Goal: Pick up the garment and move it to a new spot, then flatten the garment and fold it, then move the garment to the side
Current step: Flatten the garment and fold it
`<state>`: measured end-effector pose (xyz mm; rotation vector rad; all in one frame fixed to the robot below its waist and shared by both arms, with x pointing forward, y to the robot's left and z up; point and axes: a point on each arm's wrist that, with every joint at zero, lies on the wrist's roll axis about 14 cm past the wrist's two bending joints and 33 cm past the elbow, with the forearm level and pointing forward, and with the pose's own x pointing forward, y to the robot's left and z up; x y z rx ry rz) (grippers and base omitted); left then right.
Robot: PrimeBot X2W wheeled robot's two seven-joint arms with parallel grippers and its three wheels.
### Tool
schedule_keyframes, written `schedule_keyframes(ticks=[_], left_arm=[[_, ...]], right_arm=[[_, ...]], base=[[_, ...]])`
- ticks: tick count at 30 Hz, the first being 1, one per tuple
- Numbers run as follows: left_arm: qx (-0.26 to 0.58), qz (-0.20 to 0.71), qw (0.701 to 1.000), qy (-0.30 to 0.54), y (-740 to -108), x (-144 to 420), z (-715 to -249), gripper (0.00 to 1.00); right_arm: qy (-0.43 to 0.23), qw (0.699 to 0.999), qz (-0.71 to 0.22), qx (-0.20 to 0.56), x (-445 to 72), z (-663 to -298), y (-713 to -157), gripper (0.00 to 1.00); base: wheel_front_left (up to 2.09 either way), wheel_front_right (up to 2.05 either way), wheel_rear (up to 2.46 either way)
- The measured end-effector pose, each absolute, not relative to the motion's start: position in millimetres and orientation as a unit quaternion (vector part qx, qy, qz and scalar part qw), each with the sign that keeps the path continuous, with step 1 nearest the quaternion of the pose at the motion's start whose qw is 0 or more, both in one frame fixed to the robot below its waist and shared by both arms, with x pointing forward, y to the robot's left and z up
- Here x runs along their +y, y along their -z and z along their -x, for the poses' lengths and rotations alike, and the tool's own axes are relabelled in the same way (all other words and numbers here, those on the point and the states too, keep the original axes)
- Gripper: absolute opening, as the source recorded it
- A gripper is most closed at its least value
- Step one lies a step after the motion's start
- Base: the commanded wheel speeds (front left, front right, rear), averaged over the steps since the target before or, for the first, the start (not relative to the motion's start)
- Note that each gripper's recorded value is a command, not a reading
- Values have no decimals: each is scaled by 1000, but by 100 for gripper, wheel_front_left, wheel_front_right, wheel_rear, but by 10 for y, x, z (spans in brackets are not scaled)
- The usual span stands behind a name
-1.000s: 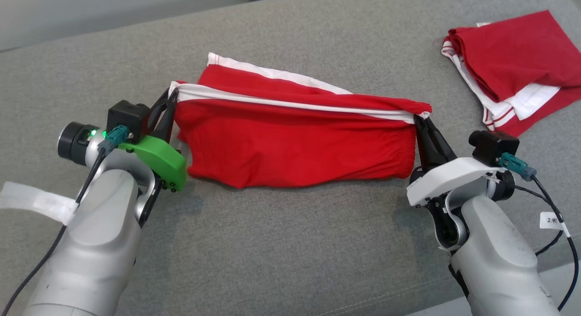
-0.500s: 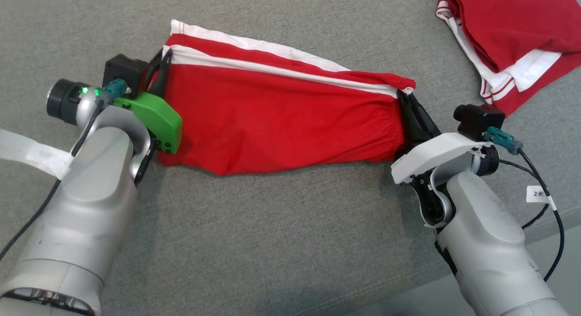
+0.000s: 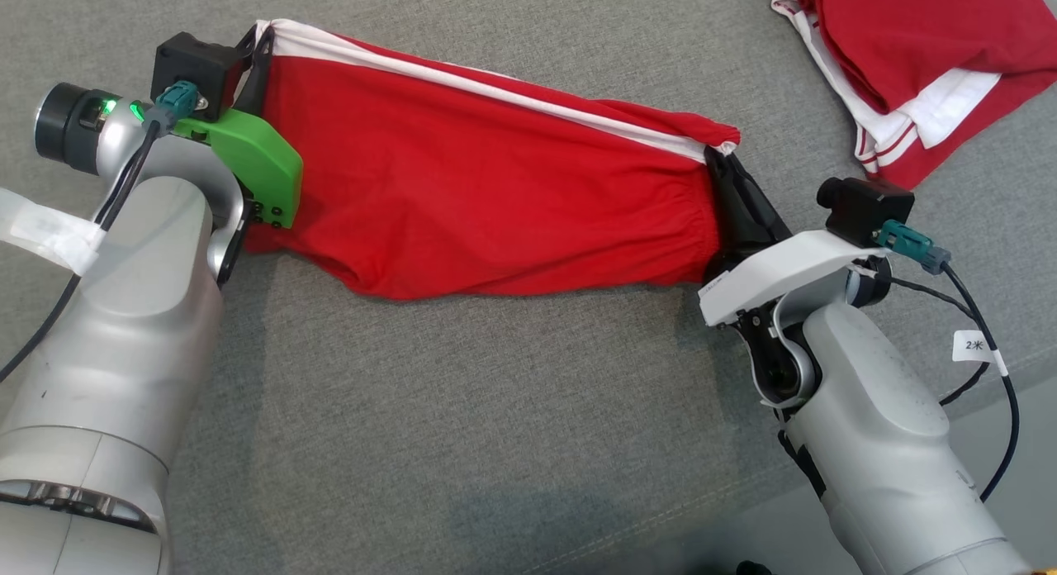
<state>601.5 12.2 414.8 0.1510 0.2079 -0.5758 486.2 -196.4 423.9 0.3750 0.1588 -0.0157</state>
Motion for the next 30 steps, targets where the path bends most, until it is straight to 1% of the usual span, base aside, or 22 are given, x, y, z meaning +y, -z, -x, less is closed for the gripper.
schedule_keyframes(ticks=[5, 6, 7, 8, 9, 13, 18, 21, 30], left_arm=[[113, -80, 947, 289, -4061, 75, -6005, 0], [118, -81, 947, 289, -4028, 70, -5999, 0], [124, -81, 946, 289, -3988, 67, -5986, 9], [132, -80, 945, 288, -3939, 71, -5970, 40], [136, -80, 944, 288, -3912, 68, -5961, 100], [139, -72, 945, 288, -3892, 43, -5955, 100], [110, -51, 954, 275, -4090, 48, -6025, 100], [99, -39, 958, 267, -4158, 80, -5999, 100], [123, -9, 965, 233, -4075, 315, -5704, 100]], right_arm=[[8, 979, -189, 79, -1971, -4858, -4237, 0], [8, 979, -189, 80, -1970, -4855, -4232, 22], [8, 979, -189, 82, -1966, -4851, -4220, 71], [7, 978, -190, 84, -1958, -4849, -4210, 100], [6, 978, -190, 84, -1956, -4850, -4206, 100], [-1, 980, -182, 82, -1930, -4875, -4222, 100], [2, 985, -164, 59, -2000, -4927, -4357, 100], [15, 988, -147, 43, -2109, -4908, -4445, 100], [74, 993, -96, -1, -2553, -4653, -4712, 100]], base=[[0, 0, 0], [0, 0, 0], [0, 0, 0], [0, 0, 0], [0, 0, 0], [0, 0, 0], [0, 0, 0], [0, 0, 0], [0, 0, 0]])
